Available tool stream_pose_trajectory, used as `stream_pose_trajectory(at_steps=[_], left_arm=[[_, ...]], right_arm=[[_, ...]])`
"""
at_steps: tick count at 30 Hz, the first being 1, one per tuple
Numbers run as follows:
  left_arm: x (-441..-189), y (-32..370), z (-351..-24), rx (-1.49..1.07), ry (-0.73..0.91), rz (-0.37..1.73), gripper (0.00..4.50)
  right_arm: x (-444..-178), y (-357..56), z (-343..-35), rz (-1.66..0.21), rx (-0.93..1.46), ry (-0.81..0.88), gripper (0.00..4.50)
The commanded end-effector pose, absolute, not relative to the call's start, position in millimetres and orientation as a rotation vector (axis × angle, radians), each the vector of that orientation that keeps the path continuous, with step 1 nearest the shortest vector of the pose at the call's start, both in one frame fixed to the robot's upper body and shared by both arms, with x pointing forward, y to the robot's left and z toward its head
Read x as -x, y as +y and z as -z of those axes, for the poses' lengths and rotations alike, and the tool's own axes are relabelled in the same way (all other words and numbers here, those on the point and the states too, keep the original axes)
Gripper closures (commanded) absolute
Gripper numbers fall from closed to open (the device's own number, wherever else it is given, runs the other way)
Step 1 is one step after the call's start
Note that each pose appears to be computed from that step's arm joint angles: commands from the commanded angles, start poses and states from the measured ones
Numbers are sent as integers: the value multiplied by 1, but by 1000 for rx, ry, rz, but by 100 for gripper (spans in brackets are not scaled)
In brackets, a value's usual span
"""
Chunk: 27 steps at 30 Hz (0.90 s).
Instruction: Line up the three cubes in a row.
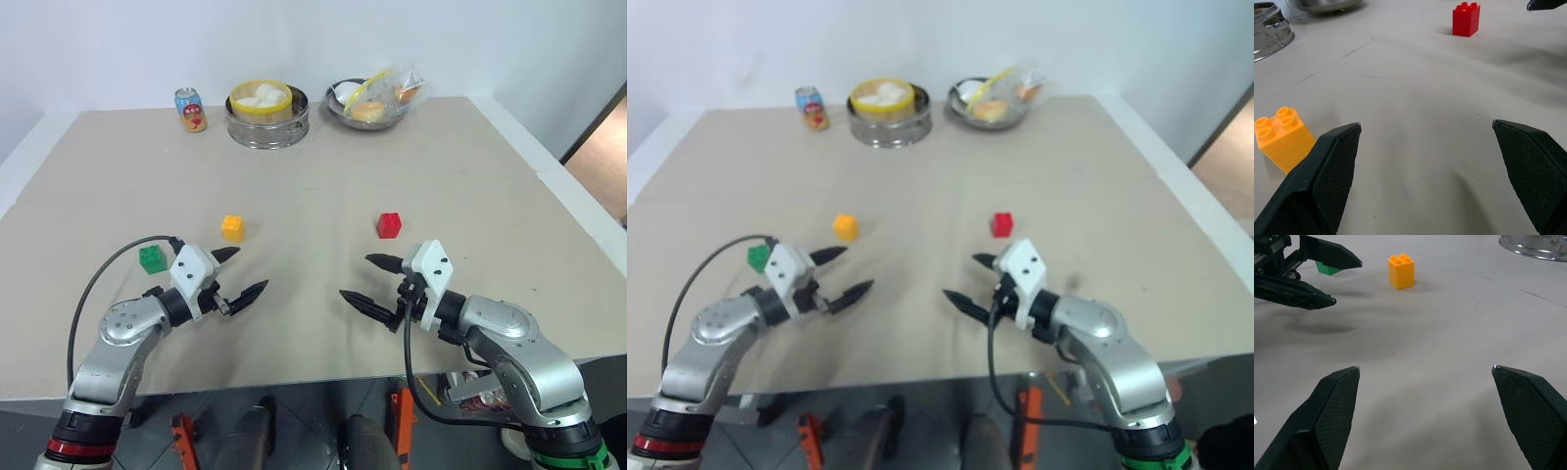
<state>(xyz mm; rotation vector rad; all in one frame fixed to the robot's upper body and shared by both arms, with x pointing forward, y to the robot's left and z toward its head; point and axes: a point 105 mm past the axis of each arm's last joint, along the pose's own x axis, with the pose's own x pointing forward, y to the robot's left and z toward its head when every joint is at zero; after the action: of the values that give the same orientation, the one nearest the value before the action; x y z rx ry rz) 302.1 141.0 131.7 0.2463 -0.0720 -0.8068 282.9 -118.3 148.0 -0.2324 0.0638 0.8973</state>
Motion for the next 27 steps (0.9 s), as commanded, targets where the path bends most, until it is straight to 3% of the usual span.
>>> stream_pose_trajectory(at_steps=[1,22,27], left_arm=[[-298,137,-151,-267,-150,835,5],[-282,117,-159,-228,-204,1002,5],[-273,108,-155,-245,-175,1114,5]], right_arm=[[-282,-123,-163,-860,236,1,0],[-292,-122,-163,-674,220,-44,0],[-313,-129,-171,-497,165,-59,0]])
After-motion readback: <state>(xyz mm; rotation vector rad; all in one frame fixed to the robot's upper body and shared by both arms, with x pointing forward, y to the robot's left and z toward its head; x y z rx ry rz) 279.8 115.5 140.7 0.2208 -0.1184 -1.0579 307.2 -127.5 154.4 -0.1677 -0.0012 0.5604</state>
